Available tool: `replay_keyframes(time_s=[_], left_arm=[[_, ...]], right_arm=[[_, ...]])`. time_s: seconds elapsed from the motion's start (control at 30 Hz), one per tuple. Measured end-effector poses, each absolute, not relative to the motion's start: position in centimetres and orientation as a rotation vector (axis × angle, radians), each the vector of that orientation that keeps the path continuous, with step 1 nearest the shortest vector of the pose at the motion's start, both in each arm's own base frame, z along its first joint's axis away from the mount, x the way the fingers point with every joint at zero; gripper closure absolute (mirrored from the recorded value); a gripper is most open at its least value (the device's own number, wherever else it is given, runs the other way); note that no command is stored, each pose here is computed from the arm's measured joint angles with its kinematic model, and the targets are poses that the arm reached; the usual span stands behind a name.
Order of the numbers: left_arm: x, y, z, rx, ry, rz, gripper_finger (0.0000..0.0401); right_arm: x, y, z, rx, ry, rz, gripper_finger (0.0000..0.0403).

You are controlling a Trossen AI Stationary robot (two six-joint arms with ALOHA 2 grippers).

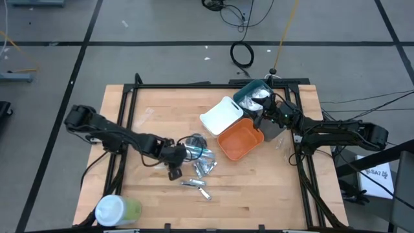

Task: Pick & Place Travel size toiletries
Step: Put the orange toothbrush into the black bin

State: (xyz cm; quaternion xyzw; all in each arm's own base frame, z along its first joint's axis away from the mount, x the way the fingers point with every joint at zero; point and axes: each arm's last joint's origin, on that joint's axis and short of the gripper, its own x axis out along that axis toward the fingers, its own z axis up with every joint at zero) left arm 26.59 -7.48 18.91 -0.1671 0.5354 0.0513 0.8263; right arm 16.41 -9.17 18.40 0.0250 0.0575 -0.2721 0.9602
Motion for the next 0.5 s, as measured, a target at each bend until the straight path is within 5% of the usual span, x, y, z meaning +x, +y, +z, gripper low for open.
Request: replay_keyframes(time_s=[0.17, 0.5], left_arm=[[26.8, -7.2, 18.9, -0.582, 1.167, 0.136, 0.0372], [27.2, -6.1, 18.3, -0.57, 1.141, 0.283, 0.036]], right_arm=[[16.4, -9.2, 18.4, 0.058, 0.115, -0.552, 0.011], [16.4, -9.2, 18.4, 0.06, 0.113, -0.552, 0.011]])
